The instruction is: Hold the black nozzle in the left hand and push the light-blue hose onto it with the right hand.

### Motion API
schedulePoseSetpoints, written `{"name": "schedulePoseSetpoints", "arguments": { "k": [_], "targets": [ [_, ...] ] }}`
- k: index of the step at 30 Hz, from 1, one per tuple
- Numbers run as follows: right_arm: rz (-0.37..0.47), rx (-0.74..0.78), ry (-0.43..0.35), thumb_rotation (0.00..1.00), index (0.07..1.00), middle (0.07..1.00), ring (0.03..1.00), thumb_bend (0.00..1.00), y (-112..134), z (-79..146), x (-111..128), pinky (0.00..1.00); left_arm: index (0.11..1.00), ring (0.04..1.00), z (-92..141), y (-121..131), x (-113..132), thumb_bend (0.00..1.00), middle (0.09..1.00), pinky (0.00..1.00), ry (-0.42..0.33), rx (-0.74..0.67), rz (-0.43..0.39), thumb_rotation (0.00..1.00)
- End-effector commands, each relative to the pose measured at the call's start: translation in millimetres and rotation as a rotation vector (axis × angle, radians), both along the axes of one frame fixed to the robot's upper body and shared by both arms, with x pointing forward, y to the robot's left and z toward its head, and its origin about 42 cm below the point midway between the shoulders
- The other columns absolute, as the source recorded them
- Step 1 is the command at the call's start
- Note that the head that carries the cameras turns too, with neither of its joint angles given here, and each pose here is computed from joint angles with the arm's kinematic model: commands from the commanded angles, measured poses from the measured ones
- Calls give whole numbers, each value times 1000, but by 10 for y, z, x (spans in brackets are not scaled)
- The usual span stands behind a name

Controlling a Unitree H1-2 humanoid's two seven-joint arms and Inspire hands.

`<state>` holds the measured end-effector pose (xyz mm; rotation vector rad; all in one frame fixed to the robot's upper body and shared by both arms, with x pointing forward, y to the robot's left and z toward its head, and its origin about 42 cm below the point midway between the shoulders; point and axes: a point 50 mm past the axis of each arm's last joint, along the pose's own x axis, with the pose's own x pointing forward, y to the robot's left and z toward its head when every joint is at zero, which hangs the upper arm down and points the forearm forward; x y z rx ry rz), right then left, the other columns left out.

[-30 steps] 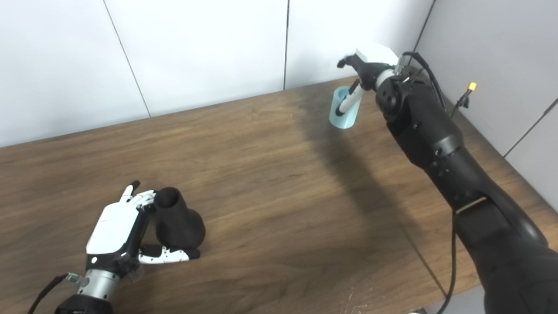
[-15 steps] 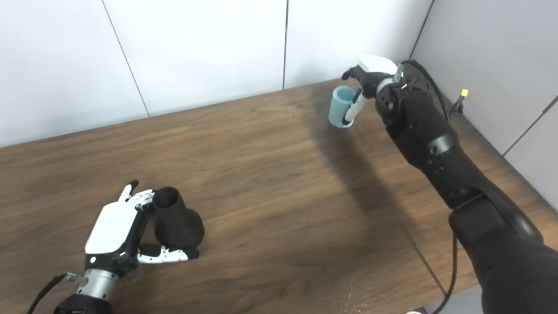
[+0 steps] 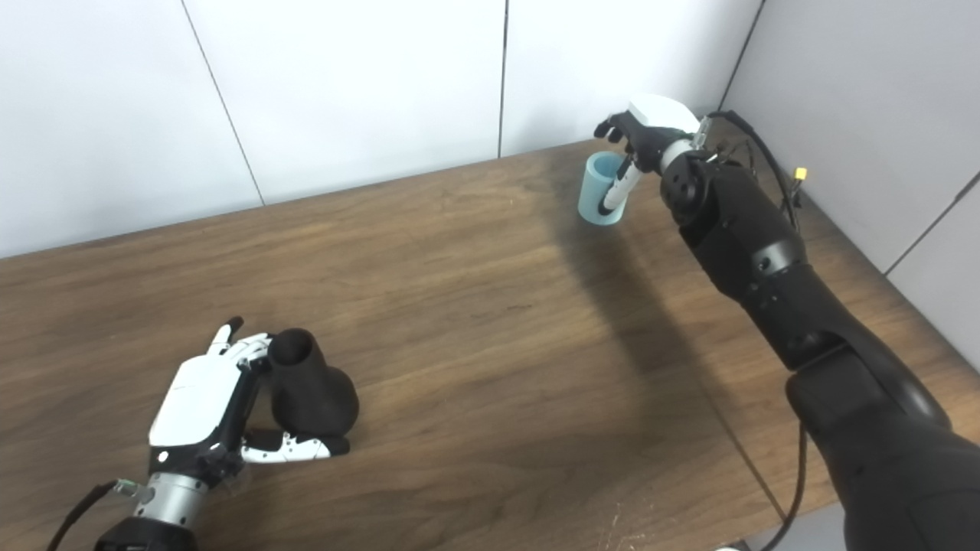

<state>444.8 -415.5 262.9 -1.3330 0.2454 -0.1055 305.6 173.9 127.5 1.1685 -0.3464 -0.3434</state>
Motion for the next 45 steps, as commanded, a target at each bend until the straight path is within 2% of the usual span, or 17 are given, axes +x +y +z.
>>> {"name": "schedulePoseSetpoints", "arguments": {
  "k": [1,14,23,29,33,35,36,38,39,41,45],
  "targets": [
    [13,-9,-108,40,786,775,727,881,-43,311,38,659,484,825,-99,69,-52,523,752,1000,56,56,9,49],
    [-7,50,-76,30,754,742,692,879,-114,198,46,635,484,830,-77,71,-62,523,754,1000,58,52,9,49],
    [7,34,-41,102,697,714,654,878,-177,114,25,600,484,832,-76,62,-69,523,753,1000,59,47,7,49],
    [17,35,-47,99,686,717,675,879,-177,71,27,629,484,834,-65,59,-70,523,754,1000,62,53,8,49],
    [38,62,-73,69,667,698,660,837,-178,77,22,616,484,832,-67,53,-69,523,754,1000,63,54,7,49],
    [45,68,-98,14,639,668,626,803,-181,80,19,584,484,835,-65,48,-69,523,756,1000,69,53,7,49],
    [51,70,-114,69,567,648,604,664,-185,82,16,567,484,835,-61,44,-71,523,755,1000,69,52,7,49],
    [54,75,-142,113,506,605,566,548,-190,82,12,538,484,833,-57,39,-75,523,755,1000,68,50,7,49],
    [55,80,-157,57,490,557,542,538,-190,79,8,510,484,833,-57,38,-79,523,754,1000,67,48,7,49],
    [55,93,-182,11,498,494,460,529,-192,70,3,401,484,830,-57,35,-84,523,753,1000,65,45,7,49],
    [58,98,-195,0,511,471,436,525,-188,62,1,370,484,831,-60,35,-93,523,753,1000,69,50,4,49]
  ]
}}
